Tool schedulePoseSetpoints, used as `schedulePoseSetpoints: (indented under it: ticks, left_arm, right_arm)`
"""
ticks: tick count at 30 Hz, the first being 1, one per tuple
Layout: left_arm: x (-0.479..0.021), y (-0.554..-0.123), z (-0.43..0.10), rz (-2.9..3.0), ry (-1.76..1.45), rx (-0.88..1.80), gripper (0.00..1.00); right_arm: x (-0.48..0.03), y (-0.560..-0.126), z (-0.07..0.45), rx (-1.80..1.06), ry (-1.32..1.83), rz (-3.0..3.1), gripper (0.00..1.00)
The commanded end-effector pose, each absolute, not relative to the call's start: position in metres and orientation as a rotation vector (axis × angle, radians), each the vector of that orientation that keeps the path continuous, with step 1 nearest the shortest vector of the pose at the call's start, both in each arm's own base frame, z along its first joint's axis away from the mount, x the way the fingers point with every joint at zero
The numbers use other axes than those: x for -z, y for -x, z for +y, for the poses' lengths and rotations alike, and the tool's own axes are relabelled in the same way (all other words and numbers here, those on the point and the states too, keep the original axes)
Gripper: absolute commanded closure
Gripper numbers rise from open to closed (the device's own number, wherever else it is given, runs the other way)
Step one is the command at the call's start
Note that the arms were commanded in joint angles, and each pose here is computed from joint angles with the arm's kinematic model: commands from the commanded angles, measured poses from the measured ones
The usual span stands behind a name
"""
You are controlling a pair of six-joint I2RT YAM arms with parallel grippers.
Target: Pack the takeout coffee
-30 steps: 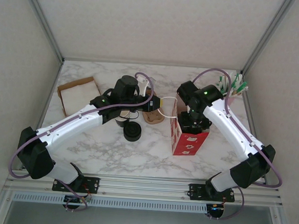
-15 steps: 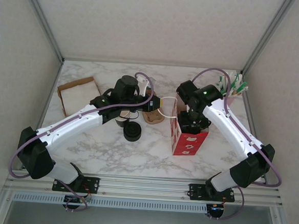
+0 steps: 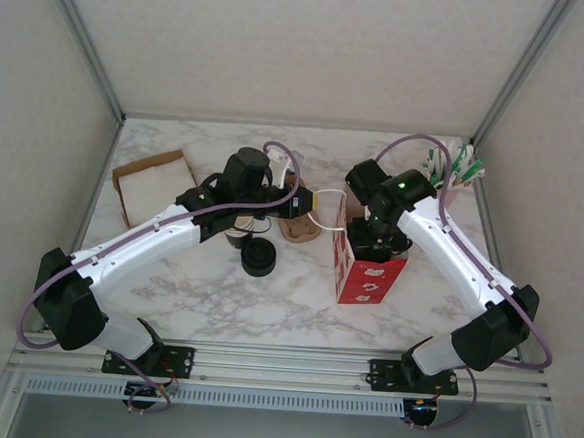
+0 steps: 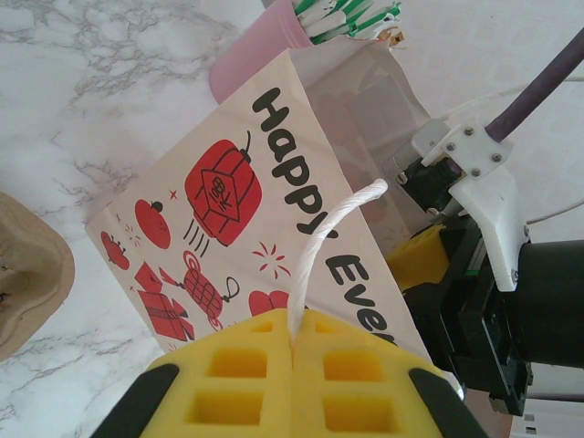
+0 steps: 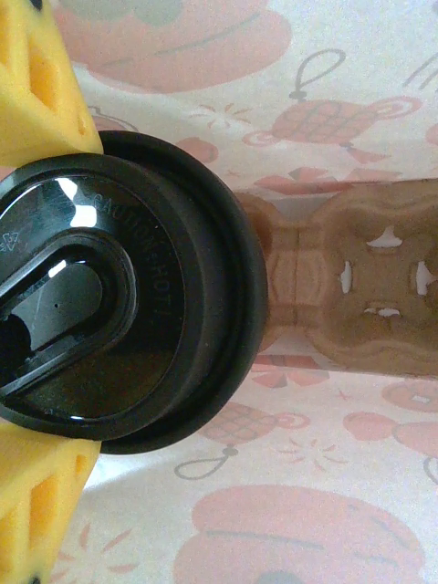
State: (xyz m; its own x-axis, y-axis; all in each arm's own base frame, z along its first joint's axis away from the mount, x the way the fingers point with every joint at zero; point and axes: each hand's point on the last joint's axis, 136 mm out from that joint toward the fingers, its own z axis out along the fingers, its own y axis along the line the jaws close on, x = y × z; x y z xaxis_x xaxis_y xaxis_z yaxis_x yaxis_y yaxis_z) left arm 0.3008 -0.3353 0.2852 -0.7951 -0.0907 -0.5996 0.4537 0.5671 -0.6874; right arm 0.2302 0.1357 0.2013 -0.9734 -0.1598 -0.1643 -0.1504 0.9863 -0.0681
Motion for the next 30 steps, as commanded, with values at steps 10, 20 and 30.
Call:
schedulePoseSetpoints:
  ticks: [10,20,30]
  left_arm:
    - [-0.2936,-0.3033,-0.3365,2.184,-0.29,1.189,1.0]
    - [-0.2931,-0.3025,-0.3363,2.187,-0.289,1.188,1.0]
    - [-0.2927,-0.3036,-0.3364,2.187,-0.286,1.188,1.0]
  right_arm:
    - [-0.199,-0.2316,0.1313,0.09,0.226,2.937,0.39]
    - [-0.1967,-0.2315,0.1331,0.08,0.231,2.946,0.39]
    - [-0.1946,-0.231,0.134,0.077,0.237,2.953,0.39]
